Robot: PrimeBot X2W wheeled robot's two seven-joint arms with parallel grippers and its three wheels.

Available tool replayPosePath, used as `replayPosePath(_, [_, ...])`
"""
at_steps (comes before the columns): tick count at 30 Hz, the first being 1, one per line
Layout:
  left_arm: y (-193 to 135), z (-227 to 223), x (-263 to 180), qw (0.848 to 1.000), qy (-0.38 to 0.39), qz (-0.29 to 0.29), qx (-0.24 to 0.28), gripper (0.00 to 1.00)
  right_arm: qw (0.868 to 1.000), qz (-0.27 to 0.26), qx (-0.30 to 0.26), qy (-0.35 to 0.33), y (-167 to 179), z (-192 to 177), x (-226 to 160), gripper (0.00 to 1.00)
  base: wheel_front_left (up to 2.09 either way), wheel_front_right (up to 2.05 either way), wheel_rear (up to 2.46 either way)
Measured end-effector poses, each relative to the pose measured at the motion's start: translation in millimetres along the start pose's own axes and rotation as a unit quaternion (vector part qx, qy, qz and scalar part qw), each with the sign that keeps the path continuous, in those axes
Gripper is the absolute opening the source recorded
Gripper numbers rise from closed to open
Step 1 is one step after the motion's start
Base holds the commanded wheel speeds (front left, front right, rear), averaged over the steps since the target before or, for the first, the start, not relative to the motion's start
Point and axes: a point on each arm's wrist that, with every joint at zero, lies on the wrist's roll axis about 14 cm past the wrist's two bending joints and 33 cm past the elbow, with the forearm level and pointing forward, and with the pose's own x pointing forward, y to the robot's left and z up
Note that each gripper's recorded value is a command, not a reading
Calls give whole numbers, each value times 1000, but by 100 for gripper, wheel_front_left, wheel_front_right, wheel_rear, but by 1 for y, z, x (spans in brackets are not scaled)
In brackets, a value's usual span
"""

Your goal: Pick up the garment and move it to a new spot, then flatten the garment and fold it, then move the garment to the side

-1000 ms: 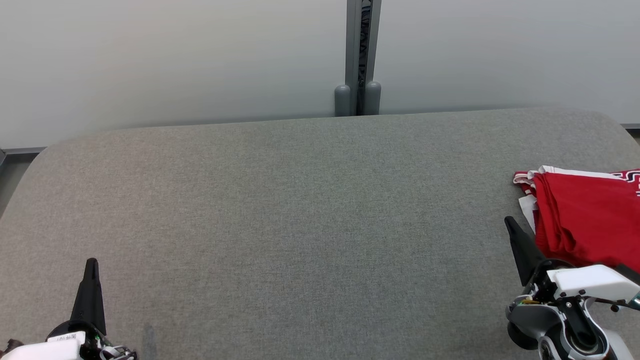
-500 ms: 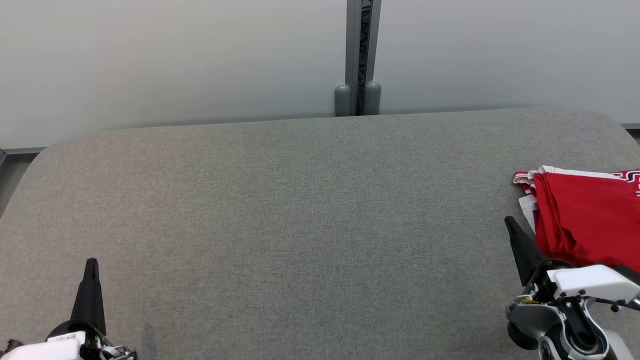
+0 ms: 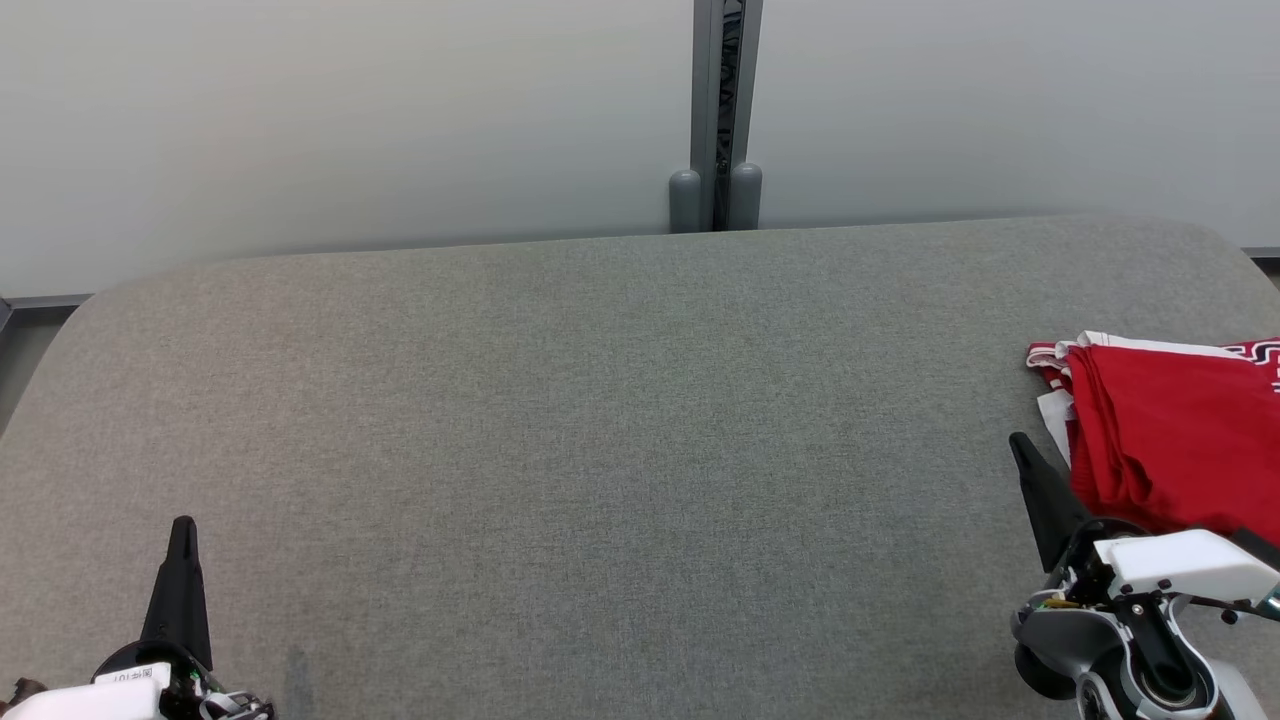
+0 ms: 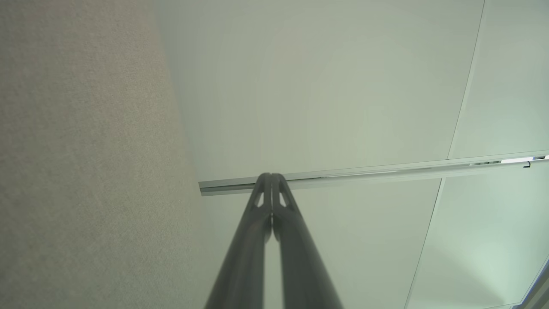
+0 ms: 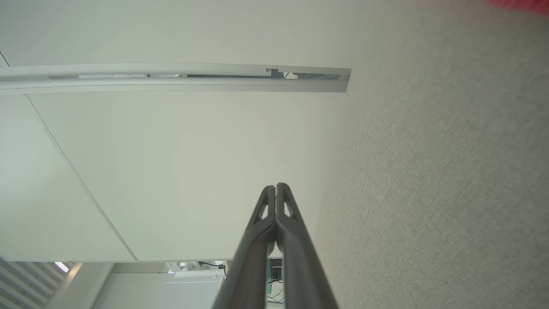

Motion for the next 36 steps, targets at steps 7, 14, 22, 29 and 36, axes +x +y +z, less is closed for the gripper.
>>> replayPosePath(7, [0, 0, 0, 1000, 0, 0, 0, 0, 1000, 0, 0, 0, 0, 0, 0, 0, 0, 0, 0])
replayPosePath(14, [0, 0, 0, 1000, 0, 0, 0, 0, 1000, 0, 0, 1, 0, 0, 0, 0, 0, 0, 0])
replayPosePath(22, [0, 0, 0, 1000, 0, 0, 0, 0, 1000, 0, 1, 1, 0, 0, 0, 0, 0, 0, 0])
replayPosePath(29, [0, 0, 0, 1000, 0, 0, 0, 0, 1000, 0, 1, 1, 0, 0, 0, 0, 0, 0, 0])
replayPosePath(36, [0, 0, 0, 1000, 0, 0, 0, 0, 1000, 0, 1, 1, 0, 0, 0, 0, 0, 0, 0])
